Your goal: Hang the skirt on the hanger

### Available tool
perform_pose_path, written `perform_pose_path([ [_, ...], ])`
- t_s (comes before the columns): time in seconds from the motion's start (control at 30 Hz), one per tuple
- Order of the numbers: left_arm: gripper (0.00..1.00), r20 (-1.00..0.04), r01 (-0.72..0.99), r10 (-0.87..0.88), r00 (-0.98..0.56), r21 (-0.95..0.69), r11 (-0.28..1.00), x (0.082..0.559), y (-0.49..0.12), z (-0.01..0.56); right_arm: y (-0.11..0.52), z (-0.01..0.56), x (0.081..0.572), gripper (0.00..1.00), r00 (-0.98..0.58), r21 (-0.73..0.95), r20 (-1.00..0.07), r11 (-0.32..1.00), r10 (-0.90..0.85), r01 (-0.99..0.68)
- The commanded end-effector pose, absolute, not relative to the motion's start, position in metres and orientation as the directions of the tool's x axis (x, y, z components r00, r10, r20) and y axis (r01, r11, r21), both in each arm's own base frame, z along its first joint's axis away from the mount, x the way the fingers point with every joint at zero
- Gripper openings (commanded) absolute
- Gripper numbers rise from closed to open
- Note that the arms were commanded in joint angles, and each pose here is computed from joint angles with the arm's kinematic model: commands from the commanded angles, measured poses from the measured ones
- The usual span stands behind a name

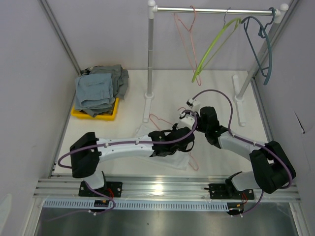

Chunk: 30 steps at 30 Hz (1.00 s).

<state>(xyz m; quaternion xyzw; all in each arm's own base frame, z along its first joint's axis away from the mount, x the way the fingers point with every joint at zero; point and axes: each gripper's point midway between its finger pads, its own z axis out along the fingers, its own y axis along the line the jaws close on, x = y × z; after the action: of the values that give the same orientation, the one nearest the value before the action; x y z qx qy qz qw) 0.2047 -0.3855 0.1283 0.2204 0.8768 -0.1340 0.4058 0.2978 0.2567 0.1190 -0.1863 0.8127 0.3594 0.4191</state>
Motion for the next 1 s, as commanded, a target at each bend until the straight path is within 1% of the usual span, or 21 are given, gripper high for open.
perform_pose_path([
  [0.0, 0.45, -0.801, 0.378, 0.136, -0.583, -0.118, 0.918, 0.219, -0.355, 0.173, 0.264, 0.13, 0.288, 0.0, -0.543, 0.433, -0.839, 0.618, 0.012, -0.656],
  [0.03, 0.45, -0.796, 0.318, 0.088, -0.599, -0.136, 0.938, 0.227, -0.333, 0.175, 0.265, 0.13, 0.286, 0.0, -0.542, 0.436, -0.84, 0.613, 0.016, -0.658],
  [0.07, 0.45, -0.787, 0.281, 0.083, -0.611, -0.118, 0.952, 0.228, -0.316, 0.173, 0.263, 0.13, 0.284, 0.0, -0.54, 0.439, -0.841, 0.614, 0.023, -0.656],
  [0.1, 0.45, -0.794, 0.22, 0.047, -0.607, -0.111, 0.969, 0.24, -0.297, 0.175, 0.263, 0.133, 0.285, 0.0, -0.531, 0.436, -0.847, 0.613, 0.031, -0.659],
  [0.17, 0.45, -0.781, 0.145, 0.014, -0.624, -0.098, 0.985, 0.242, -0.261, 0.167, 0.262, 0.135, 0.283, 0.0, -0.523, 0.432, -0.852, 0.608, 0.032, -0.667],
  [0.23, 0.41, -0.759, 0.056, -0.039, -0.65, -0.099, 0.994, 0.25, -0.225, 0.155, 0.263, 0.143, 0.282, 0.0, -0.501, 0.423, -0.864, 0.596, 0.04, -0.682],
  [0.3, 0.4, -0.73, -0.006, -0.076, -0.679, -0.098, 0.995, 0.256, -0.199, 0.141, 0.264, 0.148, 0.279, 0.0, -0.488, 0.419, -0.872, 0.585, 0.046, -0.694],
  [0.43, 0.39, -0.691, -0.06, -0.107, -0.715, -0.092, 0.994, 0.263, -0.172, 0.12, 0.263, 0.153, 0.276, 0.0, -0.473, 0.415, -0.879, 0.574, 0.055, -0.706],
  [0.63, 0.4, -0.614, -0.087, -0.108, -0.782, -0.065, 0.994, 0.272, -0.163, 0.08, 0.265, 0.162, 0.272, 0.0, -0.453, 0.409, -0.889, 0.551, 0.063, -0.727],
  [0.77, 0.43, -0.605, -0.061, -0.081, -0.792, -0.054, 0.997, 0.288, -0.17, 0.07, 0.266, 0.166, 0.27, 0.0, -0.446, 0.407, -0.893, 0.539, 0.063, -0.737],
  [0.97, 0.43, -0.591, -0.029, -0.052, -0.805, -0.049, 0.998, 0.309, -0.179, 0.055, 0.269, 0.158, 0.275, 0.0, -0.461, 0.41, -0.886, 0.542, 0.046, -0.734],
])
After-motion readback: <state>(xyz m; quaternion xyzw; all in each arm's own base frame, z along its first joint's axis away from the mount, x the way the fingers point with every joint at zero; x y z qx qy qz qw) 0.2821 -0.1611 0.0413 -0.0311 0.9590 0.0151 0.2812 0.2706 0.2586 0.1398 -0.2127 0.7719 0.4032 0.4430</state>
